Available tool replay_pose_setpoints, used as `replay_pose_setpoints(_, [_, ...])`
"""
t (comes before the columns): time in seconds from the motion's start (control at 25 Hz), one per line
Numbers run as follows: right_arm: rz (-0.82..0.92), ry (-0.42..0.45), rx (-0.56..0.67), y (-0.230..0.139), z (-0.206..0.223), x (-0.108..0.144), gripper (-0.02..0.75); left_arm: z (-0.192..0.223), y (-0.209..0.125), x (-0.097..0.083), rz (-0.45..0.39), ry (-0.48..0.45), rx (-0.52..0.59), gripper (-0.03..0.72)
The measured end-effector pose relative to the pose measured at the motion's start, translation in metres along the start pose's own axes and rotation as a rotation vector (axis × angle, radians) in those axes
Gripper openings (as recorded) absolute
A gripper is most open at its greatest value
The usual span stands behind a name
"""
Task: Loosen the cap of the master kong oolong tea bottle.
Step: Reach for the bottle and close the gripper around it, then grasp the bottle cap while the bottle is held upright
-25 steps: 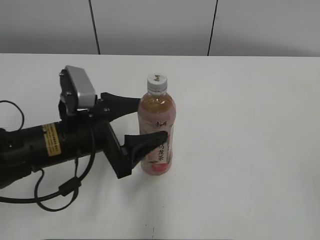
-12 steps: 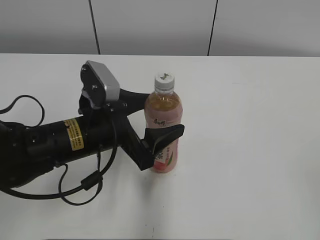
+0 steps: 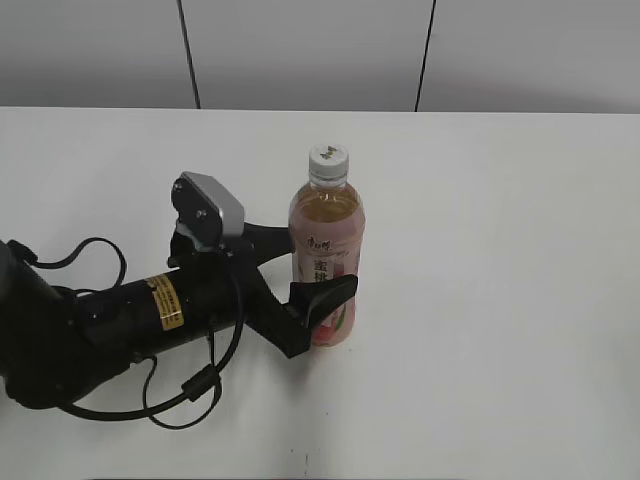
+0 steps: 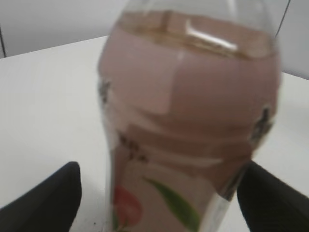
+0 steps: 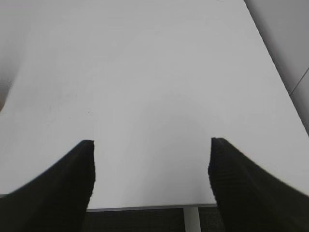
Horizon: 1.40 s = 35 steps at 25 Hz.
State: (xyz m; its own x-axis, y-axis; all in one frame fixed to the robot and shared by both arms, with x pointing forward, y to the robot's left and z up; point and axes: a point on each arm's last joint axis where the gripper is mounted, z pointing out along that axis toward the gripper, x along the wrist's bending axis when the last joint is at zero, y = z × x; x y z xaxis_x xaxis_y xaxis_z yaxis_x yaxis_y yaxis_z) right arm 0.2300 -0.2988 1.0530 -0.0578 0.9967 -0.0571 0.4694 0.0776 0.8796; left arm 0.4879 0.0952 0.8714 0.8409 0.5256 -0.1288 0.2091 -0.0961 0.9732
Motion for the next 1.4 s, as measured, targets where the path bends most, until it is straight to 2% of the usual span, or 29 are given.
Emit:
replay_pose_setpoints(0.24, [0.0,0.0,0.0,0.0,0.0,0.0,0.554,0.01,0.008,0.005,0.013,0.008,-0.039,0.563])
replay_pose_setpoints(0.52, [0.0,0.0,0.0,0.0,0.0,0.0,0.554,0.011,0.009,0.003,0.032,-0.026,-0.045,0.391])
replay_pose_setpoints(1.16, [0.0,0.0,0.0,0.0,0.0,0.0,0.554,0.009,0.012,-0.004,0.084,-0.093,-0.006,0.391])
replay_pose_setpoints(1.4, [0.016,0.03,-0.002,0.0,0.0,0.003,0.554,-0.003,0.007,-0.008,0.053,-0.084,-0.008,0.391])
